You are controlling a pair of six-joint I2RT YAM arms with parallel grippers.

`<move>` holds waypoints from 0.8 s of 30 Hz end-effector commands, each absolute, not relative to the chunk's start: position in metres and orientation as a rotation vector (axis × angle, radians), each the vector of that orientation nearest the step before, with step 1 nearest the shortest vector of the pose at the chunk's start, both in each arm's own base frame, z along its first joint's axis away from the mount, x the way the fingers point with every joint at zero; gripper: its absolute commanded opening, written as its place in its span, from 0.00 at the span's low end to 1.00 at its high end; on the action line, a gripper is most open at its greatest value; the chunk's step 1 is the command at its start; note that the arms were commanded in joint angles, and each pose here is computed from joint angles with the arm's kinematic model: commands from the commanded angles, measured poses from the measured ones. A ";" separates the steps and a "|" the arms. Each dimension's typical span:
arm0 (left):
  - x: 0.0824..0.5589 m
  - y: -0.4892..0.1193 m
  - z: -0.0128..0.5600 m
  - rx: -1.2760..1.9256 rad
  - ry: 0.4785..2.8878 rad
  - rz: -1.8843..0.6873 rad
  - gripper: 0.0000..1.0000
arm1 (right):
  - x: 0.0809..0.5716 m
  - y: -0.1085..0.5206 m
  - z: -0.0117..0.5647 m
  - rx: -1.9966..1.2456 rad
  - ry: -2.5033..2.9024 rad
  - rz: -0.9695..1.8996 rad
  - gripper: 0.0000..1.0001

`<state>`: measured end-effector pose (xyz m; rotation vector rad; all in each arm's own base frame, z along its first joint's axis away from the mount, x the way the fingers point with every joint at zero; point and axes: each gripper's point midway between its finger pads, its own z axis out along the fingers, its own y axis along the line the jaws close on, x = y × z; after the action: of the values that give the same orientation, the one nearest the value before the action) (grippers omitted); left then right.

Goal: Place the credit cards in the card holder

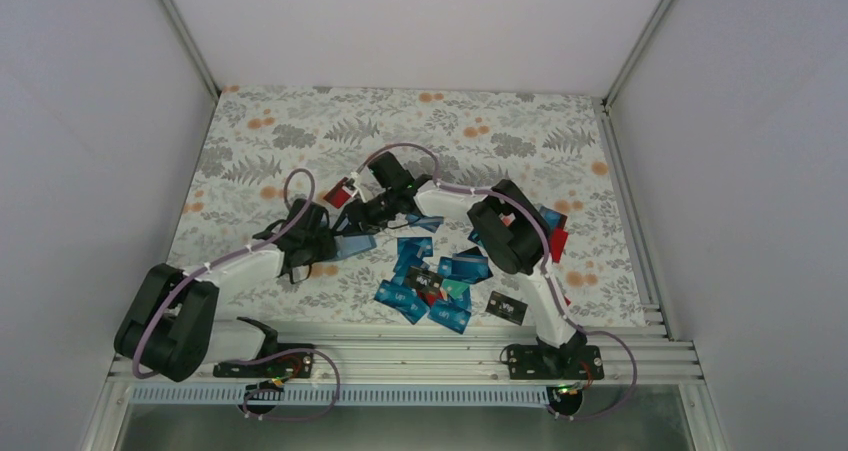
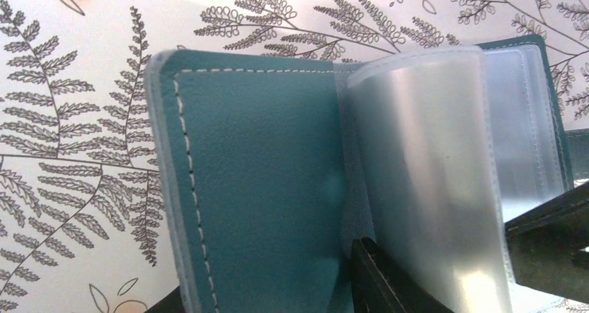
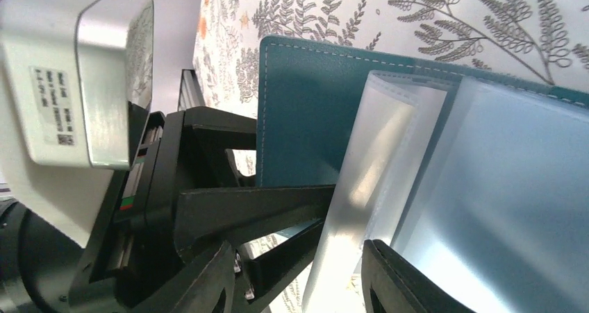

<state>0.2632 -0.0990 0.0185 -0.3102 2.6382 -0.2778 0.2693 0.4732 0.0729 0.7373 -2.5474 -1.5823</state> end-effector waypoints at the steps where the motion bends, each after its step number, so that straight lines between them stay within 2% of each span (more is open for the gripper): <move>1: 0.263 -0.109 0.021 -0.281 2.614 -0.360 0.37 | 0.262 0.492 0.085 0.787 -2.422 -1.692 0.45; 11: 0.258 -0.134 0.029 -0.190 2.523 -0.630 0.33 | 0.260 0.503 0.095 0.837 -2.306 -1.797 0.42; 24: 0.281 -0.184 0.051 -0.050 2.384 -0.978 0.27 | 0.289 0.474 0.080 0.768 -2.459 -1.709 0.40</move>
<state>0.2630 -0.1566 0.0248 -0.1573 2.5014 -0.8045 0.2818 0.4864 0.0778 0.7710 -2.4260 -1.7184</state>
